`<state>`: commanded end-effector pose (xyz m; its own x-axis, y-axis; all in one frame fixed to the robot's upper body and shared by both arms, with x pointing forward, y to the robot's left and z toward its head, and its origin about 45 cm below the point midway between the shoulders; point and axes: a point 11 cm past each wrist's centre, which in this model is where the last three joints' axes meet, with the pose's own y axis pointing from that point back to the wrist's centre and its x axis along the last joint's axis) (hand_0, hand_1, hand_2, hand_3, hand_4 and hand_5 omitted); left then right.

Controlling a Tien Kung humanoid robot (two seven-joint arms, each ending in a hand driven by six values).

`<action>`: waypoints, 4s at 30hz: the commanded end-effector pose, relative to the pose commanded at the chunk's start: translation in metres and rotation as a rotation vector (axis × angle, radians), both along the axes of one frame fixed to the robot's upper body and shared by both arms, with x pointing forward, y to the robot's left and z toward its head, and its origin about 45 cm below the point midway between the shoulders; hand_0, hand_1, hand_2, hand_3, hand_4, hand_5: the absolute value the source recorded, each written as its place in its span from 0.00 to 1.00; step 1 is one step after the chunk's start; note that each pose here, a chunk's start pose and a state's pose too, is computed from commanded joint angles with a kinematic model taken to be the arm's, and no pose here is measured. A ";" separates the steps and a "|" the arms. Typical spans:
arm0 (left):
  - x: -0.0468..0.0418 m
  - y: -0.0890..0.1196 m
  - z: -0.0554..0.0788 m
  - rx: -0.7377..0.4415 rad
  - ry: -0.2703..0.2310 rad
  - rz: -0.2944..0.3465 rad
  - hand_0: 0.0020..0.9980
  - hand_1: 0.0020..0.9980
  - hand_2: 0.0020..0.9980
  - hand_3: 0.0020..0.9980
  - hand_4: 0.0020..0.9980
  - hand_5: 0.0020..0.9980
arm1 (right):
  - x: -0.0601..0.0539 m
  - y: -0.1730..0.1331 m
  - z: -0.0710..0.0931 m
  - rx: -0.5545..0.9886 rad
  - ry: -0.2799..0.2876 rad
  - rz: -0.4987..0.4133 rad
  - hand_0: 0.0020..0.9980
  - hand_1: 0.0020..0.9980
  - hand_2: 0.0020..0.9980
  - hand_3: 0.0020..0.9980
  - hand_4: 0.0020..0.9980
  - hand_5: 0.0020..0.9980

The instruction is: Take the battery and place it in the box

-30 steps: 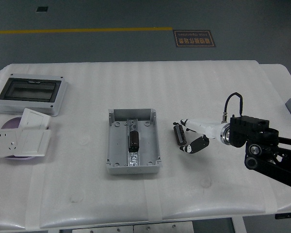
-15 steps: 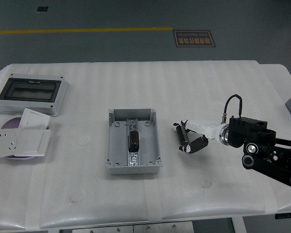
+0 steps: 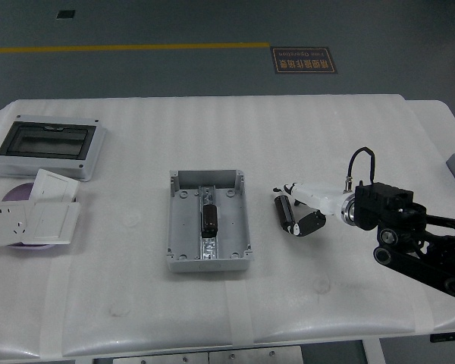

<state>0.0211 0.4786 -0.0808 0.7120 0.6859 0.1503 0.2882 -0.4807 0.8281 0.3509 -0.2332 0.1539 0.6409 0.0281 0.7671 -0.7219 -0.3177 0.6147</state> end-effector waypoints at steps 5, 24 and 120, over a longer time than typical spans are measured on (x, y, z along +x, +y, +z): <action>0.0004 -0.001 0.000 -0.002 -0.002 0.000 0.65 0.58 0.49 0.55 0.42 0.00 | -0.003 0.004 -0.002 -0.009 -0.012 0.022 0.82 0.70 0.70 0.93 0.53 0.10; -0.0017 -0.003 -0.001 -0.004 0.002 0.001 0.65 0.58 0.49 0.56 0.42 0.00 | 0.002 0.007 0.009 0.071 -0.083 0.002 0.73 0.56 0.47 0.67 0.28 0.00; 0.0127 0.016 0.009 0.032 -0.014 -0.015 0.65 0.58 0.45 0.55 0.47 0.00 | 0.008 -0.142 0.111 0.965 -0.573 -0.716 1.00 0.97 0.95 1.00 0.77 0.29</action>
